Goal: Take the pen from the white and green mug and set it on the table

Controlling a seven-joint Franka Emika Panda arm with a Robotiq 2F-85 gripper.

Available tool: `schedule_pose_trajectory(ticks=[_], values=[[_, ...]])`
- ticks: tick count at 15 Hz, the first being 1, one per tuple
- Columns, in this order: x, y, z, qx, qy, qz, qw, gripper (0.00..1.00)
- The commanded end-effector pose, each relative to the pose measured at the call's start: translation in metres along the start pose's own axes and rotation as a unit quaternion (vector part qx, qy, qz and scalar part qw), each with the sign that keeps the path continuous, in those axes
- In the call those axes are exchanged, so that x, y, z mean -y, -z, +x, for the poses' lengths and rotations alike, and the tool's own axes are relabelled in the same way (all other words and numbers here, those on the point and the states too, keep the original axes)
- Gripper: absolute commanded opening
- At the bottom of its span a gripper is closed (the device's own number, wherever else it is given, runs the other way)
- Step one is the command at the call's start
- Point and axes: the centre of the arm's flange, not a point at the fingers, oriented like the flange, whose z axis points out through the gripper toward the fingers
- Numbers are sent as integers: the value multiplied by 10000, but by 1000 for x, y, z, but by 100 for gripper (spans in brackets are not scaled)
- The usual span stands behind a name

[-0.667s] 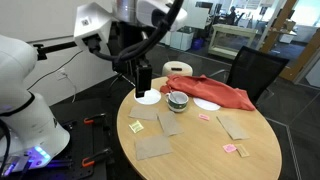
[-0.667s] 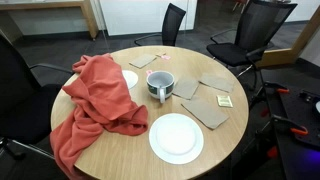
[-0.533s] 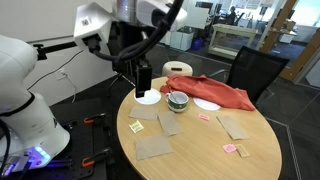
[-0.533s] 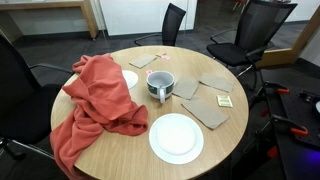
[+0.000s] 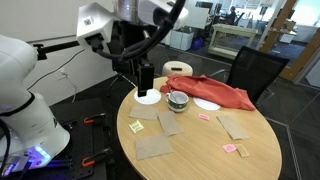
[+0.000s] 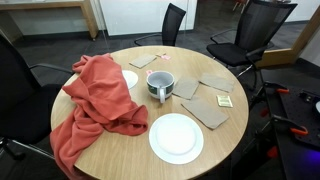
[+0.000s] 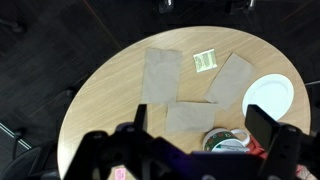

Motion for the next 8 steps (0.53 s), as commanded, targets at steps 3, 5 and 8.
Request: schedule_pose_trajectory(ticks=[3, 5, 8], values=[[18, 5, 45, -623, 684, -212, 9955, 100], [31, 4, 66, -890, 1135, -269, 9892, 100], [55, -3, 95, -1088, 2014, -215, 9732, 100]])
